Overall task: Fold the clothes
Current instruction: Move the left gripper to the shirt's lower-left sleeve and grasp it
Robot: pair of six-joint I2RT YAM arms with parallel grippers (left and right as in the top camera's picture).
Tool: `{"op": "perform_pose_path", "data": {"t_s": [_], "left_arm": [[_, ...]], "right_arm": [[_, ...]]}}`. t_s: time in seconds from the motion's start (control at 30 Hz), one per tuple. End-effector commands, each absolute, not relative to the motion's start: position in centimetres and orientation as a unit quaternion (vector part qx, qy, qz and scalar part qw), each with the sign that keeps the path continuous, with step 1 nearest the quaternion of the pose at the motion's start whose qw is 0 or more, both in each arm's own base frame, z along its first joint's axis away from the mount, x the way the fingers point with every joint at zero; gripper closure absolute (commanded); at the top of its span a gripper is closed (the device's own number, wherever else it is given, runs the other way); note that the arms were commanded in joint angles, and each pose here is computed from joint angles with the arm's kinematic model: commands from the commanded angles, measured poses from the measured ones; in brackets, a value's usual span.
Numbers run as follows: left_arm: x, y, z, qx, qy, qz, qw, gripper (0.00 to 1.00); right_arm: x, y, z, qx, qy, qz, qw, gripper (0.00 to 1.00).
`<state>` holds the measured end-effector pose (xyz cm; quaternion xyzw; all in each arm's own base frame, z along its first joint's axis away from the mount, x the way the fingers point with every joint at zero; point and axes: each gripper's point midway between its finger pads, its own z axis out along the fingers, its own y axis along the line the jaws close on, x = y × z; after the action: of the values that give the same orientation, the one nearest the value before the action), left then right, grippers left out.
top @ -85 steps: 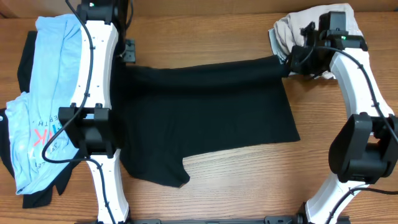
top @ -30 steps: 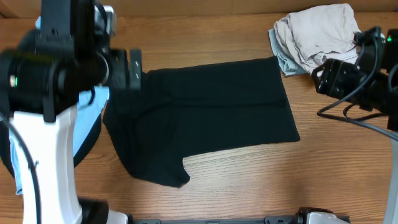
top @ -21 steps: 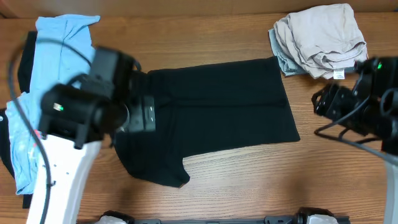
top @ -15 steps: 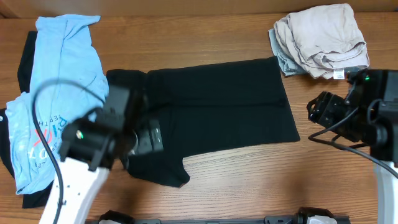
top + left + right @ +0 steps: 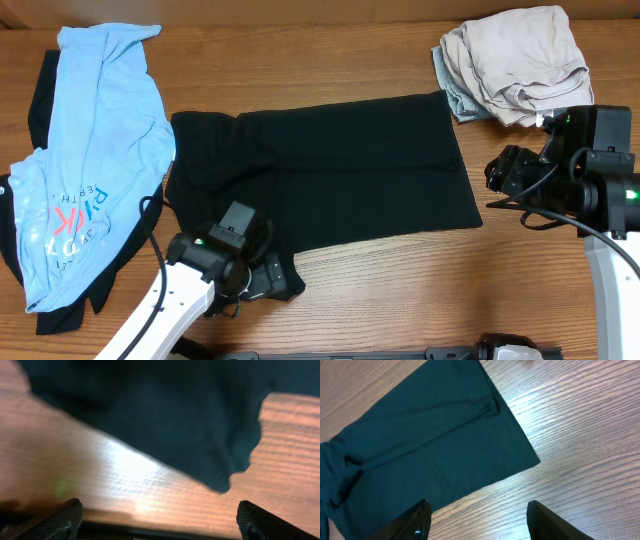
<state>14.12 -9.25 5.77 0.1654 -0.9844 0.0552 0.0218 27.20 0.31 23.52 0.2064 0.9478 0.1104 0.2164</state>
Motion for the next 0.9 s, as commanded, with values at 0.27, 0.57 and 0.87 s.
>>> {"op": "perform_pose_path", "data": {"t_s": [0.27,0.57,0.87], "left_arm": [[18.2,-10.8,2.2,0.029,-0.998,0.045,-0.019,0.0],[19.7,-6.7,1.0,0.078,-0.997,-0.012,-0.017,0.16],[18.4,-11.3,3.2,0.041,-0.991,0.117,0.045,0.25]], "right_arm": [[27.8,0.0,23.7,0.204,0.946,0.106,0.23,0.35],[27.9,0.0,23.8,0.196,0.946,0.105,0.234,0.35],[28.5,0.0,23.4,0.196,0.947,0.104,0.23,0.35]]}}
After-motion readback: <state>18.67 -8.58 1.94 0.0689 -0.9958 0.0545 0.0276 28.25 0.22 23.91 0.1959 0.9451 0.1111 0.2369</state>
